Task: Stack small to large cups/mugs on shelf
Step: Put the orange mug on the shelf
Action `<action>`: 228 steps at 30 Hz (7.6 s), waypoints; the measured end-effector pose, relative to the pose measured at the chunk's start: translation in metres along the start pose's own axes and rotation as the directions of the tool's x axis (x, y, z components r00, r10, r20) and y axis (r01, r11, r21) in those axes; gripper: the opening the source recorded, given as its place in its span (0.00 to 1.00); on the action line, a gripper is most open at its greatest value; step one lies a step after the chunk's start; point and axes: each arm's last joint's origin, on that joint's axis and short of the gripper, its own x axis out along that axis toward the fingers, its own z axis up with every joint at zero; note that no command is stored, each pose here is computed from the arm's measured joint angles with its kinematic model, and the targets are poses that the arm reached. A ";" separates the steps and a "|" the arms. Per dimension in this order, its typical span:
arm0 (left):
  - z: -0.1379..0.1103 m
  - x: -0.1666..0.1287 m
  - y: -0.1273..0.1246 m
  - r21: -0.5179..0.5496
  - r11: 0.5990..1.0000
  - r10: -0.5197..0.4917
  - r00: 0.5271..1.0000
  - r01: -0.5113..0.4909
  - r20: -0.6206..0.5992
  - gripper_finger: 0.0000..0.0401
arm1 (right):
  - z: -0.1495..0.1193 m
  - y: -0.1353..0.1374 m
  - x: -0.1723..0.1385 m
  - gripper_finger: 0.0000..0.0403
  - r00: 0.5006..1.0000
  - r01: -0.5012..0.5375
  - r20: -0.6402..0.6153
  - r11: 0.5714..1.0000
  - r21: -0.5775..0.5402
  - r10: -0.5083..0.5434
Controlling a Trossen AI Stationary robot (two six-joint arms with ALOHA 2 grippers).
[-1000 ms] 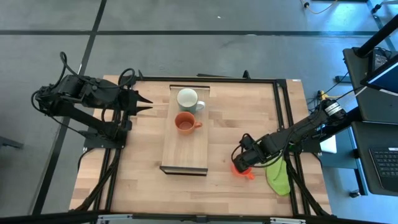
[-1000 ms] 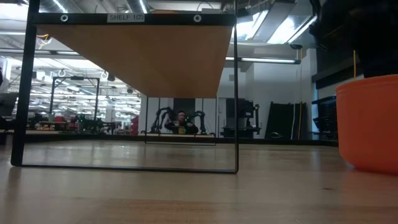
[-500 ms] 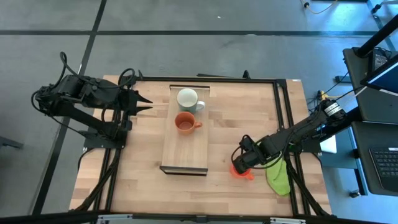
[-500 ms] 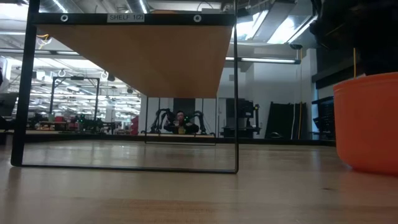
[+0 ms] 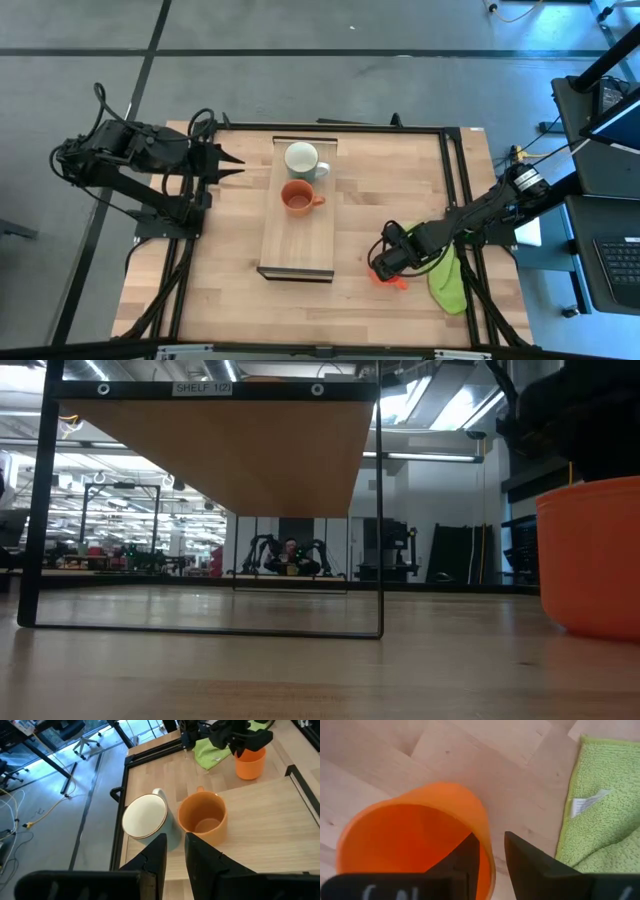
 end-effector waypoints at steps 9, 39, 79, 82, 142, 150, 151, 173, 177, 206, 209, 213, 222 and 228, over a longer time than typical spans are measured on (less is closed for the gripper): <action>0.000 0.000 0.000 -0.001 1.000 0.001 1.000 -0.001 -0.001 0.16 | 0.000 0.001 0.000 0.22 1.000 -0.009 0.000 1.000 0.000 0.009; 0.000 0.000 0.000 -0.042 0.999 0.013 1.000 -0.013 -0.003 0.16 | 0.027 0.002 0.000 0.02 0.998 -0.019 0.034 0.852 -0.524 0.043; 0.000 0.001 0.002 -0.052 0.996 0.077 0.997 -0.078 -0.019 0.16 | 0.055 0.004 -0.053 0.31 0.989 0.095 0.143 0.925 -0.368 -0.045; 0.000 0.001 0.002 -0.033 0.996 0.077 0.997 -0.077 -0.020 0.16 | 0.054 0.002 -0.058 0.31 0.991 0.086 0.116 0.987 -0.137 -0.070; -0.015 -0.011 0.004 0.058 0.996 0.068 0.994 -0.064 -0.081 0.16 | 0.010 0.008 0.008 0.30 0.991 0.124 -0.010 0.916 0.382 -0.130; -0.015 -0.011 0.004 0.058 0.996 0.070 0.994 -0.065 -0.081 0.16 | 0.011 0.008 0.008 0.14 0.992 0.113 0.009 0.918 0.380 -0.126; -0.015 -0.011 0.004 0.058 0.996 0.070 0.994 -0.065 -0.081 0.16 | 0.011 0.009 0.008 0.11 0.992 0.113 0.009 0.918 0.379 -0.126; -0.016 -0.008 0.010 0.028 0.994 0.111 0.988 -0.108 -0.109 0.16 | 0.046 0.018 -0.069 0.06 0.987 0.156 -0.010 0.940 0.304 -0.161; -0.016 -0.008 0.010 0.026 0.995 0.095 0.990 -0.093 -0.105 0.16 | 0.060 0.017 -0.112 0.04 0.990 0.129 0.016 0.953 0.273 -0.138; -0.034 0.035 -0.010 0.044 0.994 0.101 0.992 -0.098 -0.076 0.16 | 0.141 0.087 -0.180 0.04 0.957 -0.249 0.137 0.967 -0.061 0.255; -0.036 0.036 -0.006 0.036 0.992 0.126 0.988 -0.124 -0.093 0.16 | 0.142 0.091 -0.176 0.04 0.956 -0.260 0.121 0.963 -0.066 0.266; -0.037 0.037 -0.002 0.041 0.989 0.147 0.983 -0.144 -0.106 0.16 | 0.143 0.100 -0.179 0.04 0.927 -0.334 0.152 0.939 -0.083 0.343; -0.038 0.040 0.004 0.011 0.992 0.125 0.986 -0.125 -0.109 0.16 | 0.136 0.118 -0.178 0.04 0.883 -0.428 0.158 0.896 -0.117 0.443; -0.039 0.040 0.006 0.019 0.992 0.128 0.986 -0.126 -0.112 0.16 | 0.137 0.132 -0.163 0.04 0.881 -0.447 0.109 0.885 -0.131 0.461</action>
